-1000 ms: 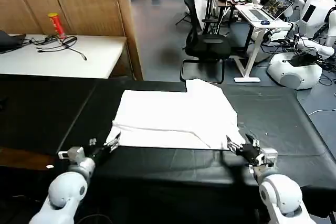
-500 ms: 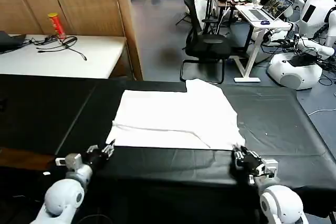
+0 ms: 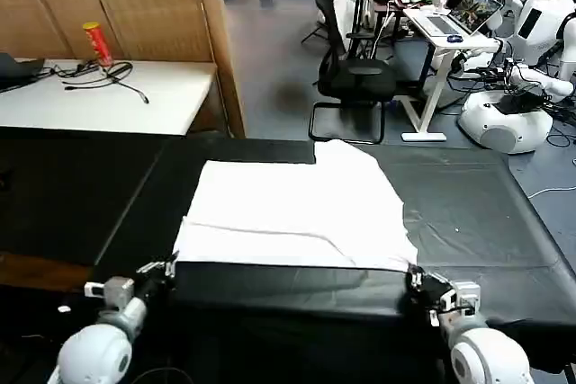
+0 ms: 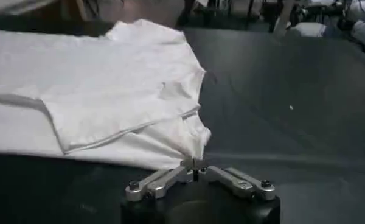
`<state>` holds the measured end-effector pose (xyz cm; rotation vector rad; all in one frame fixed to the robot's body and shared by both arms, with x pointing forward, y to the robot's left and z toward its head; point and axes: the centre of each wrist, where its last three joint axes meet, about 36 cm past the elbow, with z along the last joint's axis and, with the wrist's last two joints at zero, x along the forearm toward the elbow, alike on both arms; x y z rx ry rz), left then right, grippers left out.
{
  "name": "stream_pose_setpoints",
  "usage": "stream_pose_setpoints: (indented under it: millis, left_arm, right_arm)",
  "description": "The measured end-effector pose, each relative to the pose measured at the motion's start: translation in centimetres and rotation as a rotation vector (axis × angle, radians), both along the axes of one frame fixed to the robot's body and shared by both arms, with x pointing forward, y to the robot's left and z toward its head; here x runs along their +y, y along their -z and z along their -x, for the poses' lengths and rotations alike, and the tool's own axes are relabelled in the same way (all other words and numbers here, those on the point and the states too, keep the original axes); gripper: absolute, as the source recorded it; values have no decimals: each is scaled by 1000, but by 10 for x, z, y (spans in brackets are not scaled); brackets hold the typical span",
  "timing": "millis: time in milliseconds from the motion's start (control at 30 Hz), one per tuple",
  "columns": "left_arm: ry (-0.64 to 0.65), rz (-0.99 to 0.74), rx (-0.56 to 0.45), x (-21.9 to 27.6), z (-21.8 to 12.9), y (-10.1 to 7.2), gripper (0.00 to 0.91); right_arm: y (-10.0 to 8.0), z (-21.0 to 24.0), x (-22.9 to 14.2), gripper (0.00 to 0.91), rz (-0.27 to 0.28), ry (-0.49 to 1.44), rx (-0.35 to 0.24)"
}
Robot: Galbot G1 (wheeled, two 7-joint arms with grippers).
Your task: Fold and organize the clothes.
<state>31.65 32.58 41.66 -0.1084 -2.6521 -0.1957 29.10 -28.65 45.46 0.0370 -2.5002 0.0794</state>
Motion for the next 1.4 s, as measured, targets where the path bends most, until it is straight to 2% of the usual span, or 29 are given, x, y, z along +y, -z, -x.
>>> stream_pose_setpoints:
  millis: [167,200,233,267,433,567,733,800,900,1000,1167,1300,1400]
  left_arm:
    - [-4,-21,19,4,15,-6,0]
    - [-5,-24,22,5,18,-8,137]
    - [-7,-27,25,5,21,-10,137]
    - [-8,-29,32,6,24,-10,878]
    - [-26,-29,63,5,38,-14,878]
    - [-38,-53,65,5,46,-18,878]
    - [-62,-76,36,3,53,-26,878]
    - [-68,-75,8,2,52,-33,878]
    - [-66,-58,-62,-2,45,-46,878]
    - [-71,-15,-117,-4,29,-56,878]
    - [-69,55,-198,-3,-18,-67,878]
    - [-64,115,-214,6,-63,-69,878]
    - [-70,160,-189,16,-97,-66,878]
  right_arm:
    - [-9,12,4,39,-2,-9,-4]
    - [-9,14,4,49,-3,-10,-3]
    - [-10,16,5,166,-3,-10,-2]
    - [-10,17,6,878,-3,-11,-2]
    - [-16,23,9,878,-3,-19,-9]
    - [-29,27,9,878,-10,-28,-36]
    - [-52,23,7,878,-52,-51,-106]
    - [-58,14,6,878,-46,-63,-140]
    - [-61,-10,2,878,-46,-67,-234]
    - [-57,-41,-4,878,-50,-65,-305]
    - [-48,-105,-10,878,-39,-58,-359]
    - [-43,-155,-11,878,-35,-44,-348]
    - [-36,-190,-8,878,-30,-35,-301]
